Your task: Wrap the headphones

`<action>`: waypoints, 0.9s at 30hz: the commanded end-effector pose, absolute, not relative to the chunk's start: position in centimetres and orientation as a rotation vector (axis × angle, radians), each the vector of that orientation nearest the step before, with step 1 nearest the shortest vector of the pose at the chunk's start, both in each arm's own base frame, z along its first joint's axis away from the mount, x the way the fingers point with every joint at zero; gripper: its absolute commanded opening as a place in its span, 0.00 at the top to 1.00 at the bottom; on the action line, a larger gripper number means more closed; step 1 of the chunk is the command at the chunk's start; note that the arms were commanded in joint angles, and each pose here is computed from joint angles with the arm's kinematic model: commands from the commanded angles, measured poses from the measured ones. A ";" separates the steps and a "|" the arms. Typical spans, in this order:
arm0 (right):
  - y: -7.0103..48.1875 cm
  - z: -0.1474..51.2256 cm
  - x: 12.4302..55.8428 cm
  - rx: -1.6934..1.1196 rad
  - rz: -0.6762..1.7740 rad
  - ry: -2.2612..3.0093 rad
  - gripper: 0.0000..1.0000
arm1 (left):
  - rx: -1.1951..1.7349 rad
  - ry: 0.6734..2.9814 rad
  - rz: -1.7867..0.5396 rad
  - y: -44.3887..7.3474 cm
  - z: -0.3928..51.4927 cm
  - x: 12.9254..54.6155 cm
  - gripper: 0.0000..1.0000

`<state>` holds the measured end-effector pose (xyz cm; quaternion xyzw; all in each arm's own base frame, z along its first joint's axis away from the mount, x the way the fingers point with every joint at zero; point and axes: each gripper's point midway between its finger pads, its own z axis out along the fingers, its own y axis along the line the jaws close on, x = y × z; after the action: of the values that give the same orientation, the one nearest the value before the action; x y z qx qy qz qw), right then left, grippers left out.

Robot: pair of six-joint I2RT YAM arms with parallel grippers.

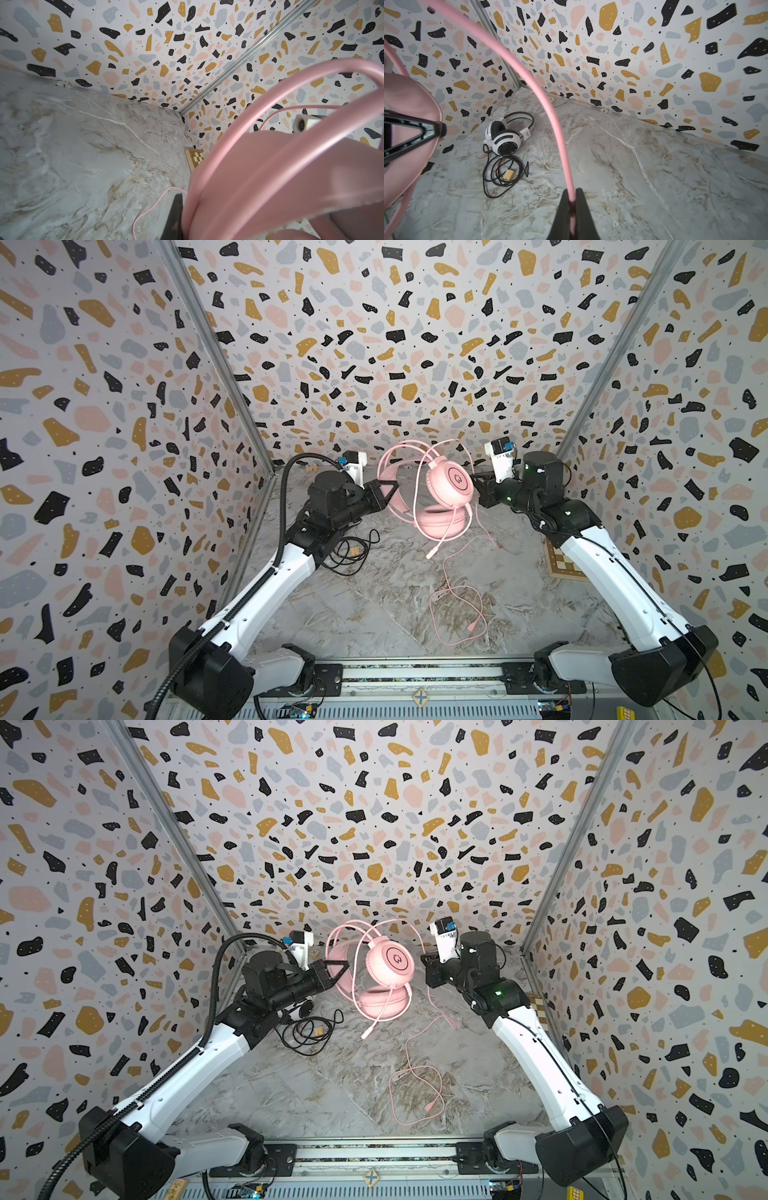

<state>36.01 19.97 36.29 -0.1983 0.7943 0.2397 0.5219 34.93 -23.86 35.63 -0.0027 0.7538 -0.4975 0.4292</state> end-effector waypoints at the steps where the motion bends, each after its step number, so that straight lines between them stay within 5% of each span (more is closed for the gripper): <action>1: 20.4 39.5 34.7 -0.460 0.665 1.790 1.00 | -0.021 1.723 -1.383 -24.4 40.8 35.0 1.00; 15: 21.8 39.3 32.6 -0.397 0.914 1.690 0.99 | -0.257 1.494 -1.491 -22.3 45.4 36.8 1.00; 27: 25.6 39.7 32.6 -0.399 1.036 1.632 0.99 | -0.342 1.483 -1.514 -22.3 44.4 37.8 1.00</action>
<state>33.43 24.22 37.29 -0.1597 0.7214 0.4090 0.5356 38.73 -22.86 39.14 -0.1504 0.6734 -0.5741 0.4409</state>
